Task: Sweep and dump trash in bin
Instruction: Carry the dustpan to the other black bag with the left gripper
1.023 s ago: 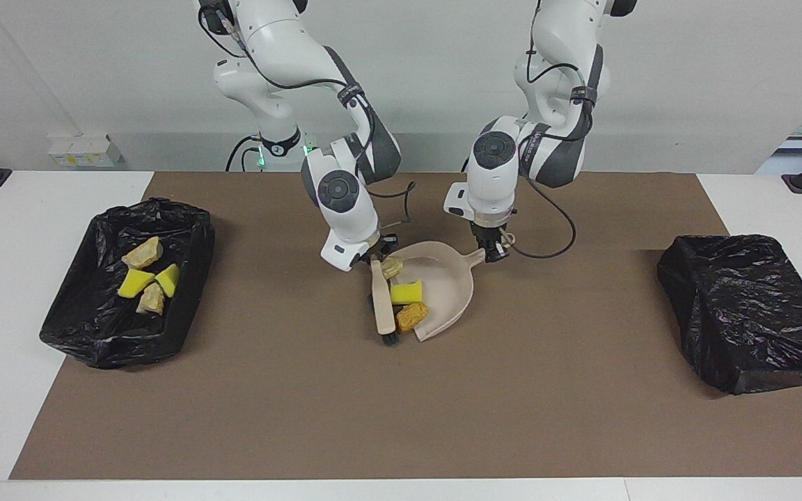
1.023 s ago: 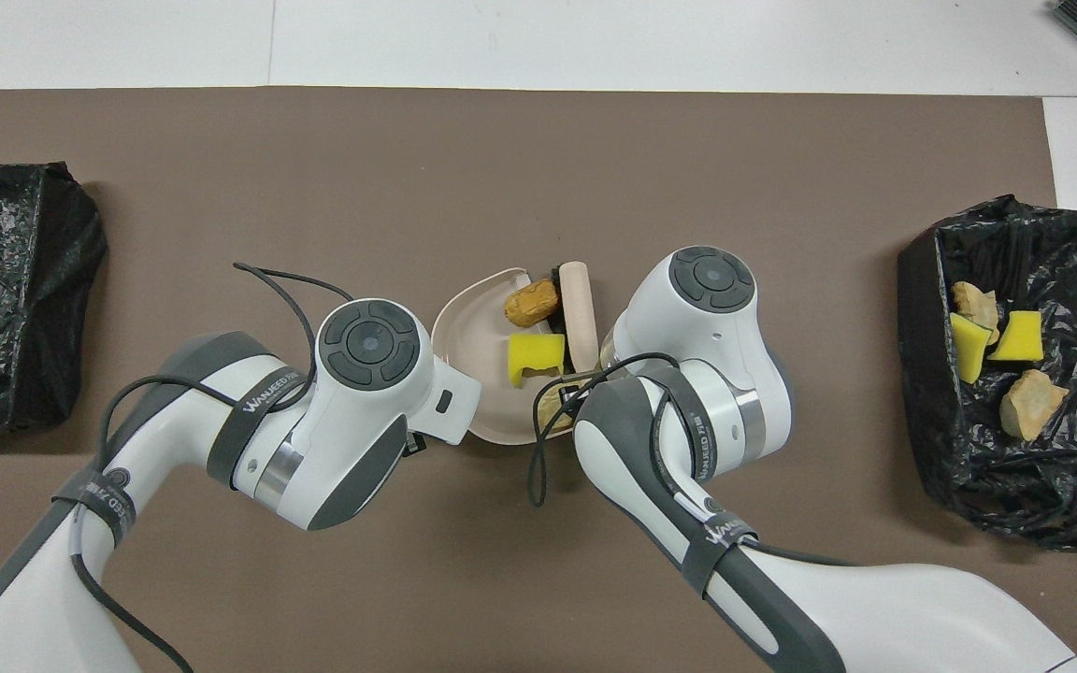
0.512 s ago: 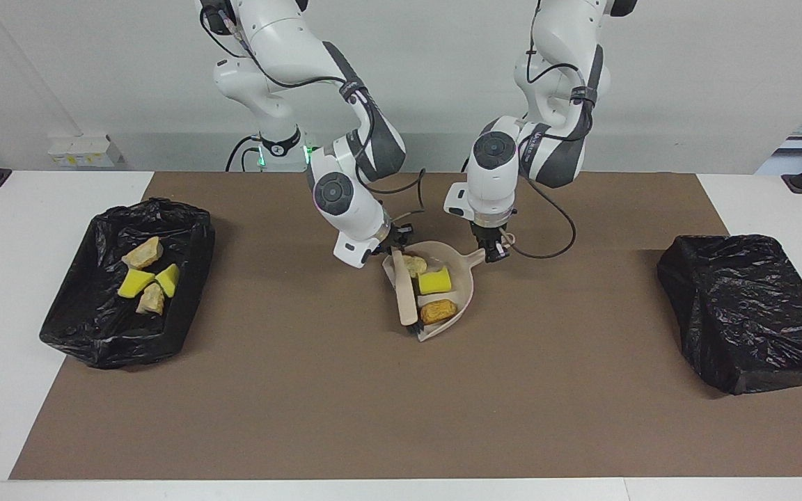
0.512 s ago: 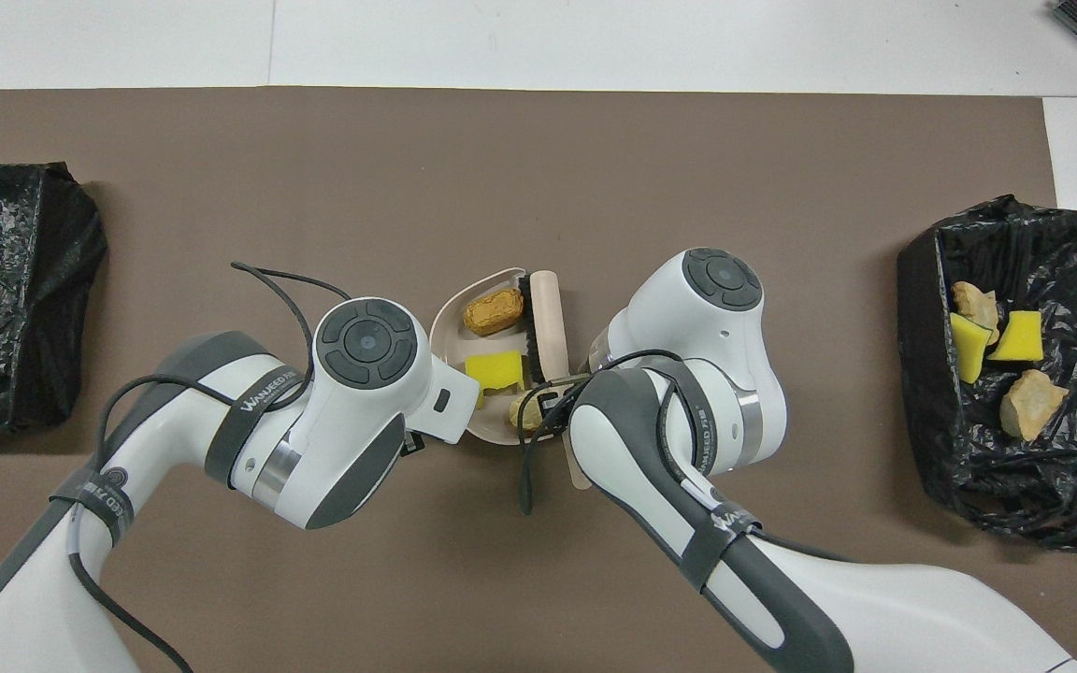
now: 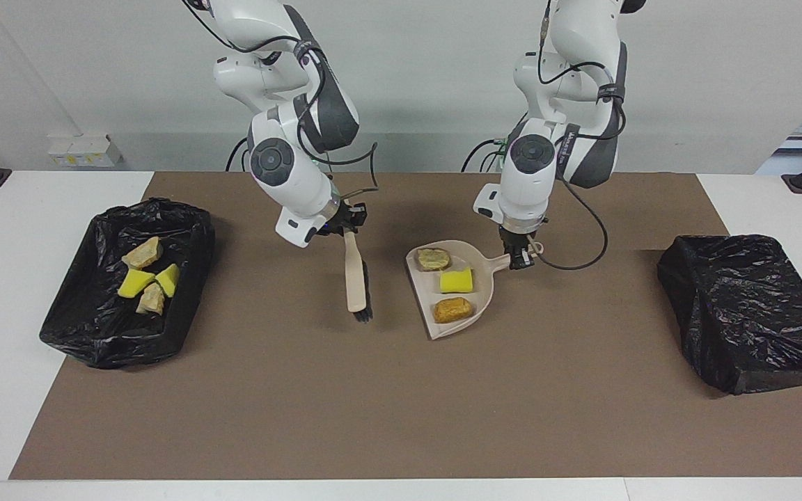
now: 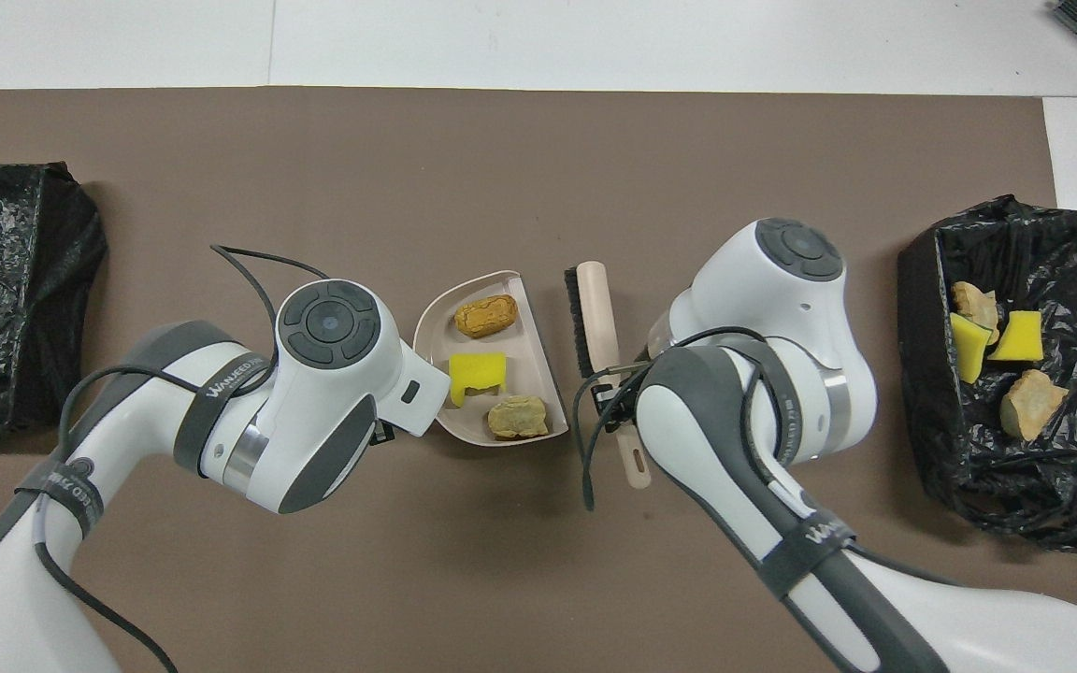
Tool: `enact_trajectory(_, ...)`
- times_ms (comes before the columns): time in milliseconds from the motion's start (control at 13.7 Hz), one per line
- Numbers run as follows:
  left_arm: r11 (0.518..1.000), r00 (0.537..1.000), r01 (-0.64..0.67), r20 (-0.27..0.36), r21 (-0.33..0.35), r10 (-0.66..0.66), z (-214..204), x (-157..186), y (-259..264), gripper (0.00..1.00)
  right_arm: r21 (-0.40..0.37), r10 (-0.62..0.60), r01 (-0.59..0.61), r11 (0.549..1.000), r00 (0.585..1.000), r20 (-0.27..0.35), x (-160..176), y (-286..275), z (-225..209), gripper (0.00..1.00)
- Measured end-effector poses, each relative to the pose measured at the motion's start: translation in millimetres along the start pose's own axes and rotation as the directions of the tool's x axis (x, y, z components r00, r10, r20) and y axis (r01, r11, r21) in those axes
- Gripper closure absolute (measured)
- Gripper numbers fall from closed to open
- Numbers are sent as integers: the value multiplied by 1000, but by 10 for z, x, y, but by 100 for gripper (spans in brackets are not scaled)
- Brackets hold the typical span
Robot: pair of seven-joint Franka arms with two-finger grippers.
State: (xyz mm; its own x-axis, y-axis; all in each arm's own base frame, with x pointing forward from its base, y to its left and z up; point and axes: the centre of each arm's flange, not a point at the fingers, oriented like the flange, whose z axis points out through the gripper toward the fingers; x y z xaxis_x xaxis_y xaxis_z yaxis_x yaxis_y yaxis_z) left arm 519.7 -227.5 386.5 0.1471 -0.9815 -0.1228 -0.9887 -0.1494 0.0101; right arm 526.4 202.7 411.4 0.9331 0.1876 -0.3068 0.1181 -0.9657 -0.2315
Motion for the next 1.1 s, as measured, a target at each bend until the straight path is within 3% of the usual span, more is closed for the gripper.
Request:
enact_trajectory(146,999,1000,-24,-11,26,24,-208,-464,-191,69,-74,54,-53,996,999,6,-110,-89,58,74)
enact_trajectory(512,998,1000,-25,-15,51,26,-452,-1787,-569,69,-142,119,-117,983,993,3,-476,-672,435,74)
enact_trajectory(731,999,1000,7,-15,45,-6,-595,-2665,-746,69,-179,114,-116,977,993,-23,-924,-1182,683,74)
enact_trajectory(1096,995,999,-20,-45,102,25,-864,-3903,-924,69,-184,150,-163,969,985,-82,-1613,-2162,1109,74)
